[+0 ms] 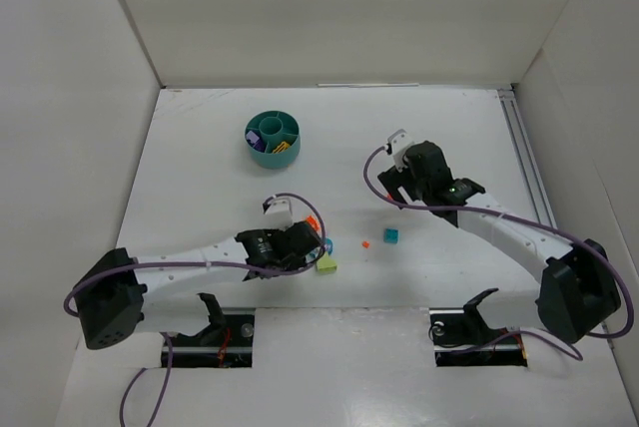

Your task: Sort the legos into containers by color

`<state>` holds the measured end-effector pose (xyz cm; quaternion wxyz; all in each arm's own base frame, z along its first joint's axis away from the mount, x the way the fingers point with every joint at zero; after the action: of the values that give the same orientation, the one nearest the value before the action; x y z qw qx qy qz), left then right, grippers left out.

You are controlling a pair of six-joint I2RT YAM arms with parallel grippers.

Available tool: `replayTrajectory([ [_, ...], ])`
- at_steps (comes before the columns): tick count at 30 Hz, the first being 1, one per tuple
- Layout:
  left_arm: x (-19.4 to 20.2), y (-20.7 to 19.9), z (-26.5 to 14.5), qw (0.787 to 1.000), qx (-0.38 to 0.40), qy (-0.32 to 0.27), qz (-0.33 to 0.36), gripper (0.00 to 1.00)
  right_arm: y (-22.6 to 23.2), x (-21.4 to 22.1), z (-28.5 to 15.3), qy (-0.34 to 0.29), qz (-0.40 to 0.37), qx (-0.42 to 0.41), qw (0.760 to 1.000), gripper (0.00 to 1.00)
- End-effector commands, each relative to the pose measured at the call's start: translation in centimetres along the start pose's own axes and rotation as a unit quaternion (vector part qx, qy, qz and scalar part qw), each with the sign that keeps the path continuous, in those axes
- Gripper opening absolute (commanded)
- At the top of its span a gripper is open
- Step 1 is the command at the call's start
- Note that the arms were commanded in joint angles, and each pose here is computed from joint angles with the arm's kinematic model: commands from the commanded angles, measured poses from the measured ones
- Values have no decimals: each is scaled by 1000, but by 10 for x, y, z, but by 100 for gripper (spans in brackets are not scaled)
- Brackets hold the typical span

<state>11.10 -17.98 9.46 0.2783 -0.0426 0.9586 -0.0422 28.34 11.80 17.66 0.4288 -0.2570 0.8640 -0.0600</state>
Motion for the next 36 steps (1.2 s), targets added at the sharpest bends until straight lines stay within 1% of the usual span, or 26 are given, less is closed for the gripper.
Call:
replayTrajectory([
  [1, -52, -17, -25, 995, 32, -98, -17, 25, -14, -11, -12, -43, 19, 17, 999, 100],
  [2, -73, -24, -32, 990, 50, -129, -7, 25, -14, -8, -13, -44, 19, 17, 999, 100],
  [4, -108, -18, -32, 985, 41, -163, -30, 25, -20, -10, -21, -59, 28, 25, 998, 100],
  [5, -126, -22, -36, 980, 55, -186, -40, 25, -23, -6, -22, -59, 31, 29, 997, 100],
  [6, -146, -22, -41, 976, 54, -209, -28, 25, -26, -4, -25, -60, 35, 34, 997, 100],
  [7, -165, -16, -37, 973, 45, -221, -36, 25, -27, -1, -29, -65, 32, 35, 997, 100],
  [8, -177, -18, -38, 972, 58, -227, -32, 25, -31, -2, -32, -70, 36, 40, 996, 100],
  [9, -200, -24, -43, 965, 72, -248, -37, 25, -31, 2, -33, -68, 37, 45, 996, 100],
  [10, -219, -15, -41, 962, 64, -260, -45, 25, -33, 6, -34, -70, 40, 49, 996, 100],
  [11, -231, -13, -41, 961, 63, -270, -27, 25, -38, 4, -39, -80, 41, 55, 994, 100],
  [13, -264, -19, -41, 954, 70, -289, -25, 26, -41, 13, -40, -76, 45, 65, 994, 100],
  [14, -277, -14, -39, 954, 61, -294, -25, 26, -43, 10, -42, -85, 41, 68, 993, 100],
  [16, -304, -21, -34, 949, 60, -308, -8, 26, -45, 14, -42, -83, 44, 72, 993, 100],
  [19, -326, -22, -23, 950, 48, -310, 13, 26, -51, 19, -40, -78, 52, 84, 992, 100],
  [23, -357, -28, 4, 950, 63, -301, 42, 28, -62, 21, -38, -78, 60, 98, 990, 100],
  [25, -367, -26, 12, 951, 63, -299, 50, 28, -65, 19, -34, -76, 58, 99, 990, 100],
  [27, -374, -33, 21, 950, 72, -296, 73, 28, -73, 18, -32, -76, 60, 105, 990, 100],
  [28, -380, -30, 26, 950, 68, -297, 69, 28, -70, 19, -28, -71, 58, 96, 991, 100],
  [30, -384, -34, 38, 953, 63, -282, 87, 28, -75, 17, -26, -77, 64, 93, 991, 100],
  [36, -391, -35, 67, 962, 45, -247, 107, 28, -73, 26, -9, -52, 59, 74, 994, 100],
])
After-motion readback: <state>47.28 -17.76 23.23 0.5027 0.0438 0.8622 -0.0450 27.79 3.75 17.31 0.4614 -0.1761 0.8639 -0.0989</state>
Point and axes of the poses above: each gripper's point midway between its finger pads, its own z axis out along the fingers, its own y axis along the line the jaws close on, x = y × z, the point moved 7 cm from there along -z, back along the fingers, and after that the axes turned 5 degrees about z, right-handed, at the moved point
